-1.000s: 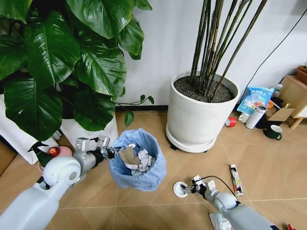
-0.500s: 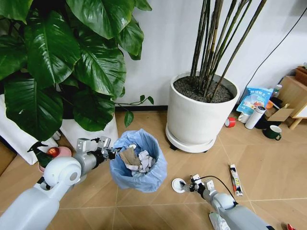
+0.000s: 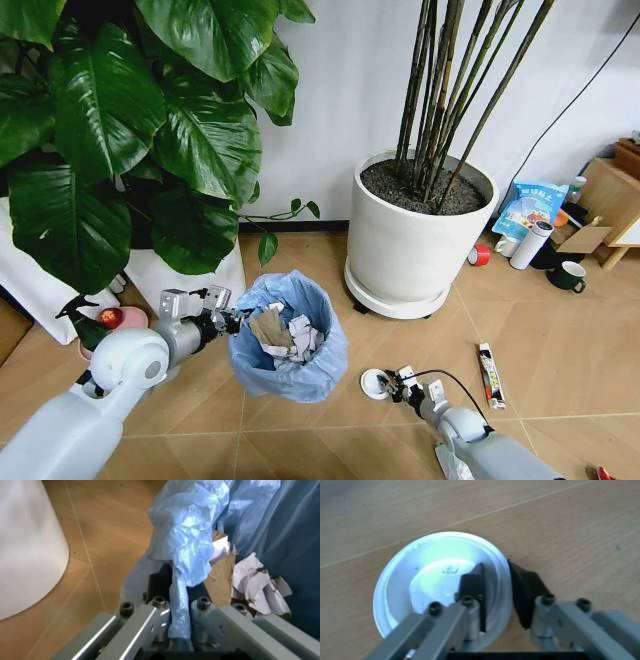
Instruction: Pick up the trash bin and place the garbage on the floor into it.
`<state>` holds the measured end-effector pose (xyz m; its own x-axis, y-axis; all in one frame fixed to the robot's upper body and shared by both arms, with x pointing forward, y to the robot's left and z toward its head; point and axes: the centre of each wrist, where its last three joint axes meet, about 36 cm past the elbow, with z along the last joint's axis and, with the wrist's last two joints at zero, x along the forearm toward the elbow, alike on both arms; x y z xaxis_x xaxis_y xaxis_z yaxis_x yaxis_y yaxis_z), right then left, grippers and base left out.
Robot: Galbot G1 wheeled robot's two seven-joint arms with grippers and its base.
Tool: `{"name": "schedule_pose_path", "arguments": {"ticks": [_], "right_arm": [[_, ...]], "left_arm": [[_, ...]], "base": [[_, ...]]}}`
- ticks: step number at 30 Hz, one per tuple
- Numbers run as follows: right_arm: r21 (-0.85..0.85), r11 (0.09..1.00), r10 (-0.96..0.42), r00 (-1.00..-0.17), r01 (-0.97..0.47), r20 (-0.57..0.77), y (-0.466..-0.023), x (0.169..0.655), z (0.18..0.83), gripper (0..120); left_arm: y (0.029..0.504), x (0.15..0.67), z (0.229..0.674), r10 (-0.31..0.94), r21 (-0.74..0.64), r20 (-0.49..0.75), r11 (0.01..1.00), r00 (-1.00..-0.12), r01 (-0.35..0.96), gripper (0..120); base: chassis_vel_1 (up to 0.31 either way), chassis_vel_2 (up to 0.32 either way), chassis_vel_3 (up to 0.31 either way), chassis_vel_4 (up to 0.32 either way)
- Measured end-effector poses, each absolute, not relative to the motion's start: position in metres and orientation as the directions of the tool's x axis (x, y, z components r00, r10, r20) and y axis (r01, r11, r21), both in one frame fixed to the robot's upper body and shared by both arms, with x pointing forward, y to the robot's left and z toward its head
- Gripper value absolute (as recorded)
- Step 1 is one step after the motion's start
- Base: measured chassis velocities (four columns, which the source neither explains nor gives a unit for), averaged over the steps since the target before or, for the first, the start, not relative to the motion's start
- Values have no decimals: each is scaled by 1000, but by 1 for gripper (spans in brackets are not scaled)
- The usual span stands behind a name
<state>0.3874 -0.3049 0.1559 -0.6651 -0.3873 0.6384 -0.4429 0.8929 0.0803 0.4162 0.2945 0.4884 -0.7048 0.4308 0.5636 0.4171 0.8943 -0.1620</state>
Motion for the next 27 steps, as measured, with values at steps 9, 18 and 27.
{"name": "schedule_pose_path", "arguments": {"ticks": [9,18,27], "right_arm": [[86,904,-375,-678,-420,631,-301,388,159,0],[58,917,-353,-733,-395,581,-309,403,189,0],[-32,917,-364,-868,-397,339,-320,433,275,0]], "left_arm": [[293,416,487,434,-168,564,893,-702,417,0],[294,416,487,434,-166,566,893,-700,419,0],[293,412,482,437,-170,578,891,-689,422,0]], "base": [[0,0,0,0],[0,0,0,0],[0,0,0,0]]}}
